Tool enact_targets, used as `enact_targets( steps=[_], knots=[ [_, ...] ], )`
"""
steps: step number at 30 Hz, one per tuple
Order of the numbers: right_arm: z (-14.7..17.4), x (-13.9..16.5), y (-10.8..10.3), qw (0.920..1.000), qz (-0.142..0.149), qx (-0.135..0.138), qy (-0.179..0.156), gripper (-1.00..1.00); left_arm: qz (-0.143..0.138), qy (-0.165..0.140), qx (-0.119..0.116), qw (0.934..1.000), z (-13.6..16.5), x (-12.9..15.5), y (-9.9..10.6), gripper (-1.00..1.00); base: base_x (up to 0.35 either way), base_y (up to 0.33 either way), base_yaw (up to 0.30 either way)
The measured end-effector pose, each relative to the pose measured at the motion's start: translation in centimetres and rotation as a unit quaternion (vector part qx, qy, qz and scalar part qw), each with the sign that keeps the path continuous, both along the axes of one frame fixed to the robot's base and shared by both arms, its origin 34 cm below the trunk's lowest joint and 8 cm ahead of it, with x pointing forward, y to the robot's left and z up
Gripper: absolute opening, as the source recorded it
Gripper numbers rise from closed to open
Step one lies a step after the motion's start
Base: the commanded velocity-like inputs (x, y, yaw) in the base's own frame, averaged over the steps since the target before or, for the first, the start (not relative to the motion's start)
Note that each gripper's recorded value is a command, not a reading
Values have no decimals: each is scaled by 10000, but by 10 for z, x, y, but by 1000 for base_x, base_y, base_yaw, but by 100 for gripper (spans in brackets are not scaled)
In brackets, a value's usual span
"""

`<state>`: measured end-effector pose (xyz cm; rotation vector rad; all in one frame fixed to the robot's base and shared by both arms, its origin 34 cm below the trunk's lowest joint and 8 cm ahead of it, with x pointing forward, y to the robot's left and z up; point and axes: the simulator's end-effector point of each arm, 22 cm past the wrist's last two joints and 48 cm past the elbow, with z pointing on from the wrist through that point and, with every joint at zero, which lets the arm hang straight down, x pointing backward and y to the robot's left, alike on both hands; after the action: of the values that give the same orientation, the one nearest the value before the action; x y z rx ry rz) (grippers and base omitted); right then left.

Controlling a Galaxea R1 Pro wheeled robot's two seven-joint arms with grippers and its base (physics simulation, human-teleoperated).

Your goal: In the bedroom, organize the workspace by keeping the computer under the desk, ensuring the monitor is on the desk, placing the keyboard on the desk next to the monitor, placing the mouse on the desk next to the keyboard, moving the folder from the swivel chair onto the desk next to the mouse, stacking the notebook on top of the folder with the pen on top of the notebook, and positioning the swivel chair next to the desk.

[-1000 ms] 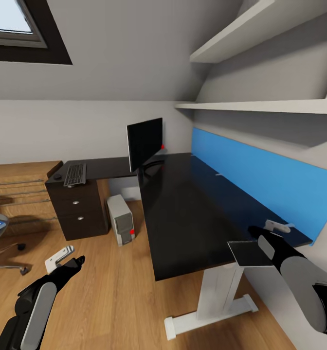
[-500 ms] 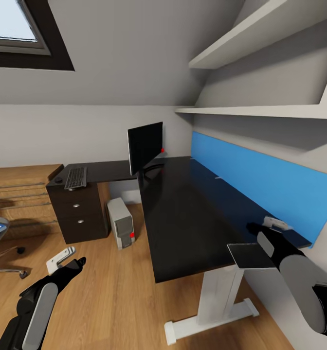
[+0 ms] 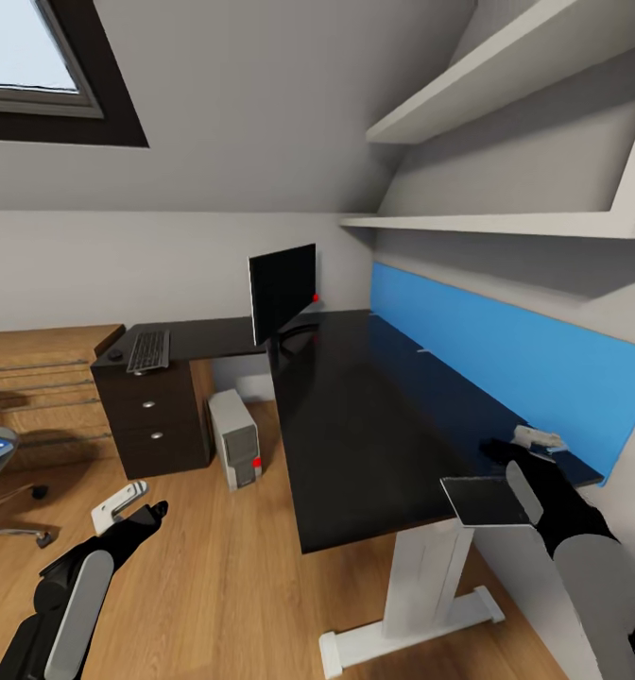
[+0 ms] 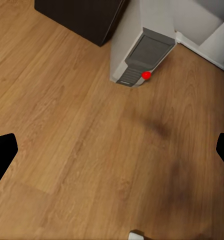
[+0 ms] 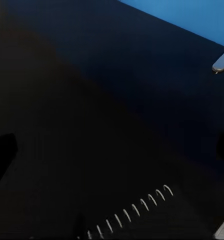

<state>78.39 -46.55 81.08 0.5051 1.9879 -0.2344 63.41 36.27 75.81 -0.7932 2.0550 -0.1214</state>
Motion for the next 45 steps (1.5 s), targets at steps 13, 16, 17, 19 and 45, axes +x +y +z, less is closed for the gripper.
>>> enact_targets(
  steps=[13, 16, 17, 19, 45],
  knots=[
    [-8, -31, 56, 9990, 425, 79, -106, 100, -1, 7, -3, 10000, -1, 0, 0, 100, 0, 0, 0],
    [-9, -31, 58, 9990, 435, 87, -107, 100, -1, 11, -4, 10000, -1, 0, 0, 100, 0, 0, 0],
    [-9, -31, 58, 9989, 438, 90, -109, 100, -1, 11, -4, 10000, -1, 0, 0, 100, 0, 0, 0],
    [-9, -31, 60, 9989, 447, 100, -114, 100, -1, 16, -8, 10000, -1, 0, 0, 100, 0, 0, 0],
    [17, -34, 78, 9974, 531, 121, -463, 100, -82, -5, -23, 10000, 1, 0, -8, 100, -144, -65, 79]
  ],
)
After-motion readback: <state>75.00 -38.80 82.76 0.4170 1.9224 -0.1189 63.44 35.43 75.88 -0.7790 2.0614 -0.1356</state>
